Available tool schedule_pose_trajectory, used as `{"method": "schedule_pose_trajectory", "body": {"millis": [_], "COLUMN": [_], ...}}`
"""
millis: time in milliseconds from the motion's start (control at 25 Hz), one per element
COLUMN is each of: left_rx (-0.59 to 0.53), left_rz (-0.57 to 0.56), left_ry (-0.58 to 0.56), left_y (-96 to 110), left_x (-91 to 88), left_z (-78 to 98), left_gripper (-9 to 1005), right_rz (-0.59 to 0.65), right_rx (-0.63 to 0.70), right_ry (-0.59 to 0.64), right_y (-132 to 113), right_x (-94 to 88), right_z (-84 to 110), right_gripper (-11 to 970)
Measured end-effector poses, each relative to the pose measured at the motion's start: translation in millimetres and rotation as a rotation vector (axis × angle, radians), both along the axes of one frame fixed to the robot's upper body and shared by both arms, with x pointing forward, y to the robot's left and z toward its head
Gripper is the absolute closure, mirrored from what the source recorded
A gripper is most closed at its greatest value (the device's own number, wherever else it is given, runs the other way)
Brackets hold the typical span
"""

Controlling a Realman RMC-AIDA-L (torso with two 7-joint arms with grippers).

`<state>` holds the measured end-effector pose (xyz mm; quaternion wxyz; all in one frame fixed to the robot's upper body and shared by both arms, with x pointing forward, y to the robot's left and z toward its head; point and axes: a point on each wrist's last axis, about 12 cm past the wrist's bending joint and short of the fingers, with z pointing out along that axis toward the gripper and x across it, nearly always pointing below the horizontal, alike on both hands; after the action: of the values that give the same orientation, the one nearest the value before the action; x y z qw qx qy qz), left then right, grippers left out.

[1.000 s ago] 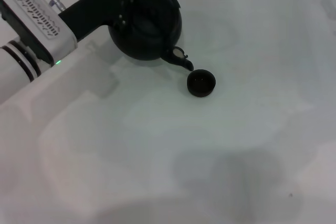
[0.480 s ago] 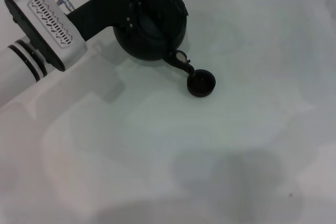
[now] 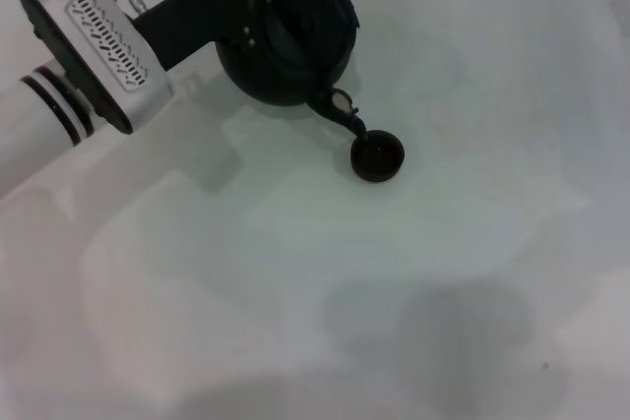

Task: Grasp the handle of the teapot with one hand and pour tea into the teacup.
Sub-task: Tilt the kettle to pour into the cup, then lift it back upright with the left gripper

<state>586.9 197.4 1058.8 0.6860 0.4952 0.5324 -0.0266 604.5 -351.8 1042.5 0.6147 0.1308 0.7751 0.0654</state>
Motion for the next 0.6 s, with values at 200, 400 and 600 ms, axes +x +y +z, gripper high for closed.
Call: {"method": "schedule_pose_trajectory", "body": {"millis": [200,400,600], "left_rx": [0.01,0.009,0.029], "left_rz": [-0.005,-0.011,-0.015], "left_ry": [-0.015,-0.021,-0.044], "left_y": [-1.6,-3.9,-5.2], "left_x": [0.8,2.4,3.0], "left_z": [1.2,3.0,3.8], "left_gripper": [904,904,904], "right_rz": [0.0,0.0,0.002], "right_rx": [0.0,0.0,-0.001], "right_ry": [0.0,0.001,-0.001], "right_y": [0.0,0.1,0.5], "right_x": [0.0,0.1,1.2], "right_z": [-0.1,0.0,0.8], "right_gripper": [99,99,99]}}
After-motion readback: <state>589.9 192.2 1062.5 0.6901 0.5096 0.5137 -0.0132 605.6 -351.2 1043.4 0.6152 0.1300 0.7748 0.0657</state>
